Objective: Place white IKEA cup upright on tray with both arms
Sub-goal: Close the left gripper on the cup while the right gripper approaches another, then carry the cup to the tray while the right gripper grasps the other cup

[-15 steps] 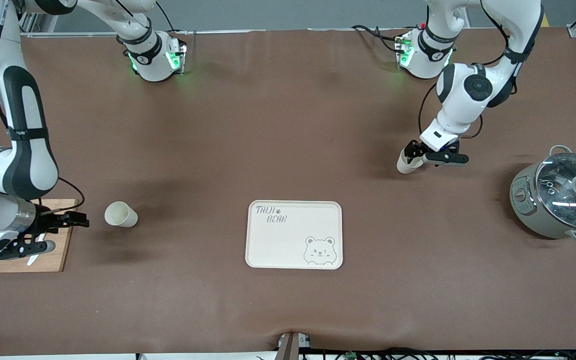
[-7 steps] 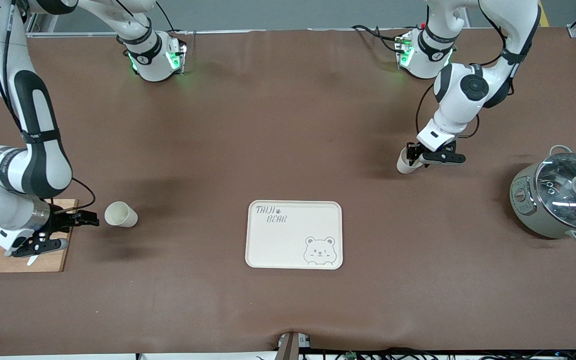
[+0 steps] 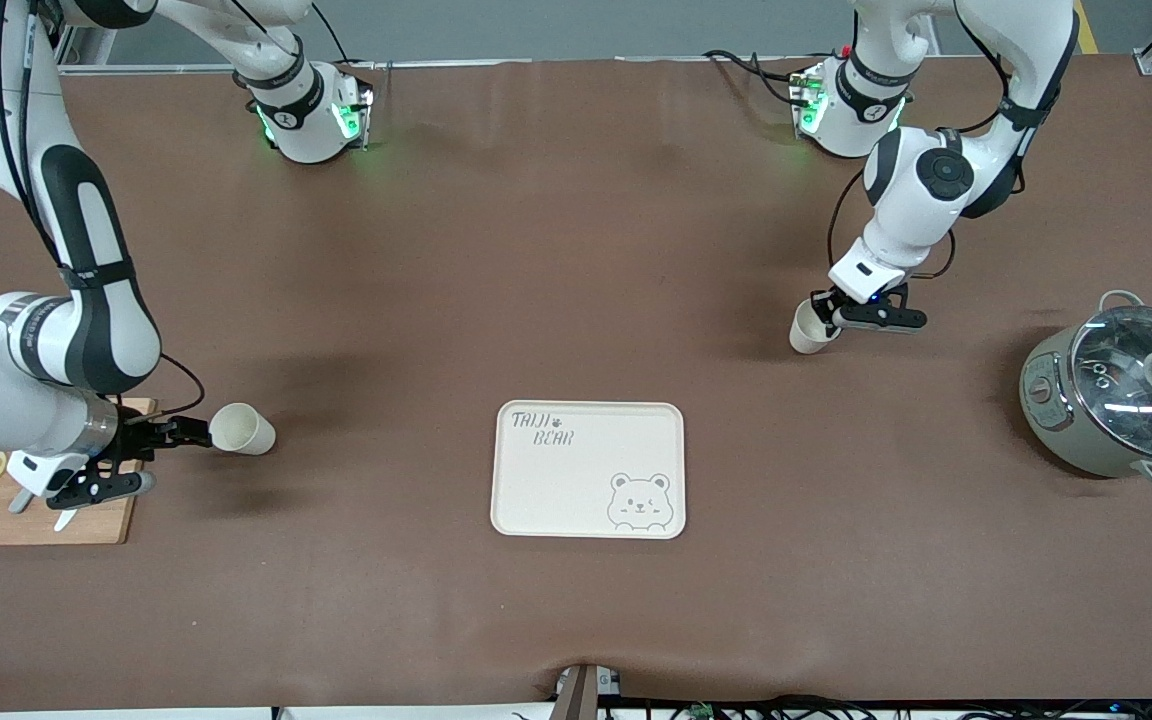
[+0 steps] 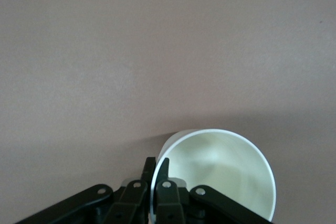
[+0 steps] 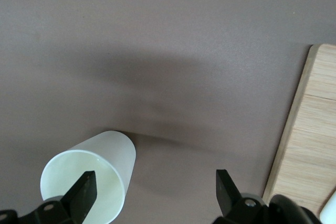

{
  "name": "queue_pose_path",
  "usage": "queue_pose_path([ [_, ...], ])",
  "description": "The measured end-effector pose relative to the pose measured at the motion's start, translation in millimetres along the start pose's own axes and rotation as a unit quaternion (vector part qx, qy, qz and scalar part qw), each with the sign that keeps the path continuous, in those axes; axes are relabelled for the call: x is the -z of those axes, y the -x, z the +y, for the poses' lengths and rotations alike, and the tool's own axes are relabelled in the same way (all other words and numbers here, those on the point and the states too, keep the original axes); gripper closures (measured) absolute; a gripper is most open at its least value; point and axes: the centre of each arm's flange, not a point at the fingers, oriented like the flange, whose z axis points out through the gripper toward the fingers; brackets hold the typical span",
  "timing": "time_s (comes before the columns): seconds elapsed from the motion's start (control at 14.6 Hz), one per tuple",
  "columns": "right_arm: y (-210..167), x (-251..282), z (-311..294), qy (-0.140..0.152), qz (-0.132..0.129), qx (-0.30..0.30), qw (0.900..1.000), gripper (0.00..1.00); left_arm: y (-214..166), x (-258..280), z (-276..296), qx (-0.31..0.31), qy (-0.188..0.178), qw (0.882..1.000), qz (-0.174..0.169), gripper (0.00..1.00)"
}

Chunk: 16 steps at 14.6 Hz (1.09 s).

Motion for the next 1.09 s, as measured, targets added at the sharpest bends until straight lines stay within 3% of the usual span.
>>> queue_pose_path([
  [0.48,7,-6,-3,-0.004,-0.008,0.001,1.000,0.00,-39,19,12,0.016,0.008,0.999,0.033,0.96],
  [0.89,13,-13,-10,-0.007,-0.014,0.005,1.000,0.00,-101,60,45,0.024,0.005,0.999,-0.032,0.96],
  [1.09,17,-16,-14,-0.005,-0.009,0.006,1.000,0.00,-122,81,77,0.032,0.012,0.999,-0.024,0.96],
])
